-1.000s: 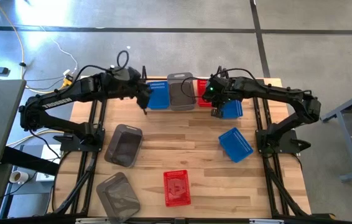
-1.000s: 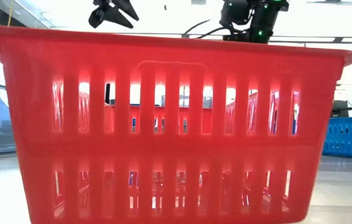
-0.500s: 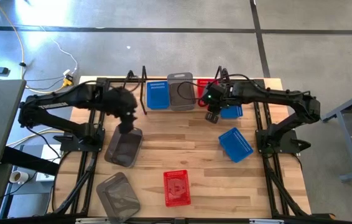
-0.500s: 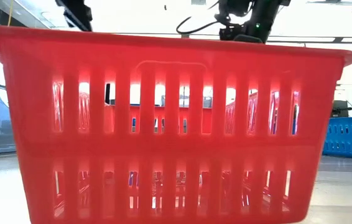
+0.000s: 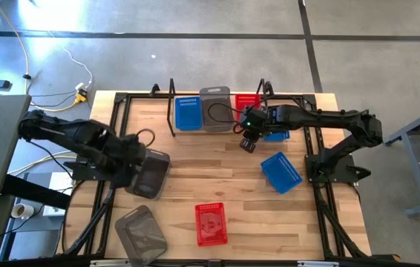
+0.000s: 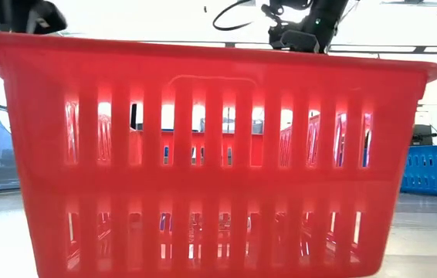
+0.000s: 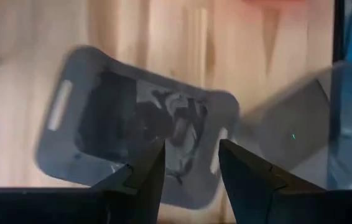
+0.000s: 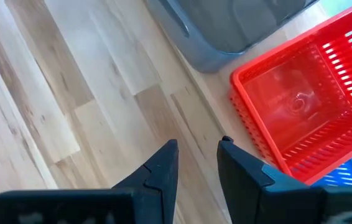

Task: Stack baskets on shelf by color
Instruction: Stack the top black bin on the other black bin on the shelf

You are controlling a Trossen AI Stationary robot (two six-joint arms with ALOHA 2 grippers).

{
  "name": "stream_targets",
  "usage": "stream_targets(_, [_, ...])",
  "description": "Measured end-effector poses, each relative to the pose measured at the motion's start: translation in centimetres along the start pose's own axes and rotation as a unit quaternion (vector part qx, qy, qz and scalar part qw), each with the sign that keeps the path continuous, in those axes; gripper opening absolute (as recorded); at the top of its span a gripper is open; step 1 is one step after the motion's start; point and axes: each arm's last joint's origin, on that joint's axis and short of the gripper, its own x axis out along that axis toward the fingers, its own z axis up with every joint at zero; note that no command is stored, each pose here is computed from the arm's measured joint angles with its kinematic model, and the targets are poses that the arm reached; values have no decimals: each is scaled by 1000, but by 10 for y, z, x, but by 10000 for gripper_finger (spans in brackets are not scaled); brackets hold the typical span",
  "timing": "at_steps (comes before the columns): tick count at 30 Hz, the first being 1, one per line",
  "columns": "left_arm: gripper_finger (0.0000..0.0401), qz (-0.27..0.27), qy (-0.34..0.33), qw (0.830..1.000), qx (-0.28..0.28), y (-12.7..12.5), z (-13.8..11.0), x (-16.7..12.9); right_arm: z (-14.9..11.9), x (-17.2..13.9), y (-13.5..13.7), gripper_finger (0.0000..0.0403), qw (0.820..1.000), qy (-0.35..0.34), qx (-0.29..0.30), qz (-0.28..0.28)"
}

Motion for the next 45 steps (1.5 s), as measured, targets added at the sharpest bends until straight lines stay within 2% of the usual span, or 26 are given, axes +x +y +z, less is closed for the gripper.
stream_targets(8, [141, -5, 58, 998, 11, -20, -18, 24, -1, -1, 3, 98, 1000, 0, -2, 2])
stream_targets(16, [141, -4, 85, 996, 26, -36, -27, 47, -1, -1, 4, 98, 1000, 3, -7, 14])
stream_targets(25, [141, 3, 154, 987, 41, -48, -30, 71, -1, -1, 5, 98, 1000, 3, -22, 15])
stream_targets(32, [141, 18, 177, 983, 34, -52, -29, 81, -1, -1, 5, 98, 1000, 3, -21, 15])
stream_targets(35, [141, 49, 171, 984, -13, -51, -29, 82, -1, -1, 5, 98, 1000, 3, -21, 15])
stream_targets(38, [141, 100, 163, 977, -90, -45, -31, 81, -1, -1, 5, 98, 1000, 3, -21, 15])
stream_targets(42, [141, 196, 144, 948, -206, -33, -36, 75, -1, -1, 5, 98, 999, 3, -30, 15])
stream_targets(45, [141, 237, 114, 920, -289, -25, -37, 69, -1, -1, 5, 98, 999, 3, -34, 15])
